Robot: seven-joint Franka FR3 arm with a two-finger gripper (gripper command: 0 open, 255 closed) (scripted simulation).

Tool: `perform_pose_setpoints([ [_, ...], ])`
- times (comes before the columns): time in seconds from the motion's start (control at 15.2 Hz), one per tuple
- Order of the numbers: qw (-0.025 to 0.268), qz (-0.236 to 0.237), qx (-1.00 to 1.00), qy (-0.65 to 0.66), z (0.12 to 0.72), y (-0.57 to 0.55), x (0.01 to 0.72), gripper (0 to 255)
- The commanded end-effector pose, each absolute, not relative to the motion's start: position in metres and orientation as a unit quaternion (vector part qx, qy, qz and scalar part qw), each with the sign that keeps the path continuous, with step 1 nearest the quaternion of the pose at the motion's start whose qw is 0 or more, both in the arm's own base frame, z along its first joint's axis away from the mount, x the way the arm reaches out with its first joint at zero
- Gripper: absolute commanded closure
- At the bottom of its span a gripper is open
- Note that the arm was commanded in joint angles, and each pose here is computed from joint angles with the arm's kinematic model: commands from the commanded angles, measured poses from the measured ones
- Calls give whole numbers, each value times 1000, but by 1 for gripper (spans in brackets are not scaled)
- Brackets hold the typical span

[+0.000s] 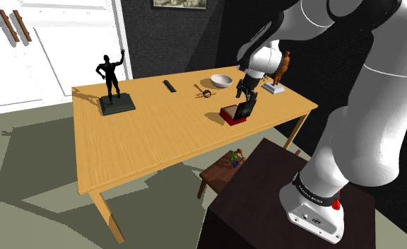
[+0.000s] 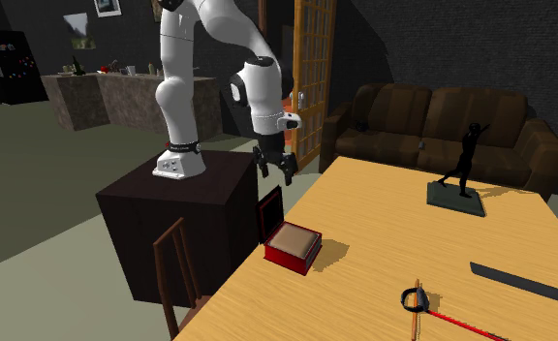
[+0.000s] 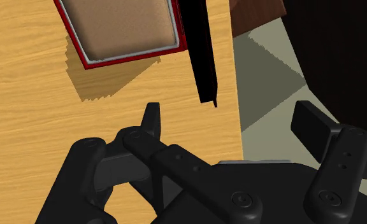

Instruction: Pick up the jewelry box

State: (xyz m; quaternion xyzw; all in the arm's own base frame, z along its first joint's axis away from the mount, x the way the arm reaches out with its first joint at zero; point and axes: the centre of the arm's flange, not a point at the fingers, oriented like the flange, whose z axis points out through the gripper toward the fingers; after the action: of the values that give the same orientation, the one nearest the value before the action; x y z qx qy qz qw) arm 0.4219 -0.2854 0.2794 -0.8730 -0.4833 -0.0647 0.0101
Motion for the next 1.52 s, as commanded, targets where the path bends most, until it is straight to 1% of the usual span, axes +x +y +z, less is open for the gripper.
perform_pose_setpoints([
  [0.0,11,-71,-863,-501,266,-294,432,0],
  [0.46,12,-71,-863,-501,226,-294,432,0],
  [0.59,12,-71,-863,-501,226,-294,432,0],
  [0.66,12,-71,-863,-501,226,-294,432,255],
  [1.25,12,-71,-863,-501,226,-294,432,255],
  [1.45,12,-71,-863,-501,241,-294,432,255],
])
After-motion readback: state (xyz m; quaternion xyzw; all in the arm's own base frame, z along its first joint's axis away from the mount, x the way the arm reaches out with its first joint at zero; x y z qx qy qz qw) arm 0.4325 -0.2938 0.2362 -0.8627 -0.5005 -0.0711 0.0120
